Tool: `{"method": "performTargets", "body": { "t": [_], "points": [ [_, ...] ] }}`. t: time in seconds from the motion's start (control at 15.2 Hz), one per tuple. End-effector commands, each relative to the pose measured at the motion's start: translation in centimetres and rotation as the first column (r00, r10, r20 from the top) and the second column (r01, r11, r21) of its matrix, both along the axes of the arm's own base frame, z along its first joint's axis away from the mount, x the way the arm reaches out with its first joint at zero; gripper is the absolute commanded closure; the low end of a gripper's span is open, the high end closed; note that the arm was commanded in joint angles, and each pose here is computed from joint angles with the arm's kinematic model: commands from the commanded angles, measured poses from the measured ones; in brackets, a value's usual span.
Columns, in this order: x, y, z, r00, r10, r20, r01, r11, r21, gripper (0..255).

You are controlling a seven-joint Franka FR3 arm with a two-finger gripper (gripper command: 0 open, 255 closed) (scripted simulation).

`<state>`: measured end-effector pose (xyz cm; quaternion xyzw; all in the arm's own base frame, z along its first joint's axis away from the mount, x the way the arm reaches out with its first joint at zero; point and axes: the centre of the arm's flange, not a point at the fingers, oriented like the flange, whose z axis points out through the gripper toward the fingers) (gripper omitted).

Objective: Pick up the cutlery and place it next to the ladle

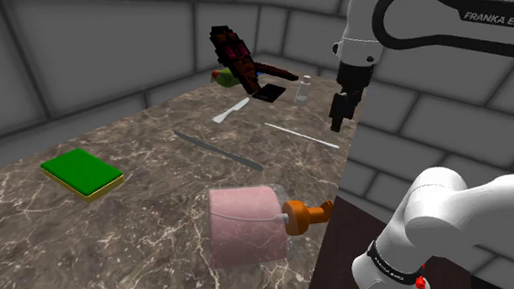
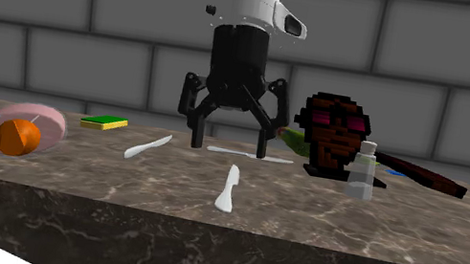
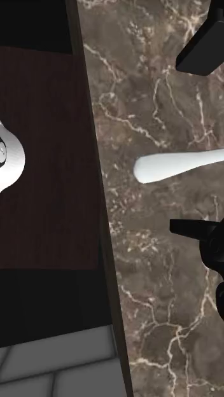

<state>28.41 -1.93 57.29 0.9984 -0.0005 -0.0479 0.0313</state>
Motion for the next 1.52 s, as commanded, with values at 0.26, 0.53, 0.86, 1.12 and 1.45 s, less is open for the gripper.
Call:
{"method": "performTargets", "body": {
  "t": [0.26, 0.53, 0.86, 1.12, 1.45],
  "points": [
    [3.9, 2.8, -0.6, 0.98, -0.2, 0.002, 0.2, 0.979, 0.033, 0],
    [8.2, 4.7, -1.2, 0.92, -0.393, -0.002, 0.392, 0.918, 0.066, 0],
    [14.0, 5.9, -1.8, 0.793, -0.609, -0.017, 0.607, 0.787, 0.105, 0],
    [18.8, 5.8, -2.2, 0.655, -0.755, -0.036, 0.752, 0.646, 0.133, 0],
    [24.5, 4.3, -2.7, 0.447, -0.892, -0.066, 0.887, 0.432, 0.161, 0]
  ]
}}
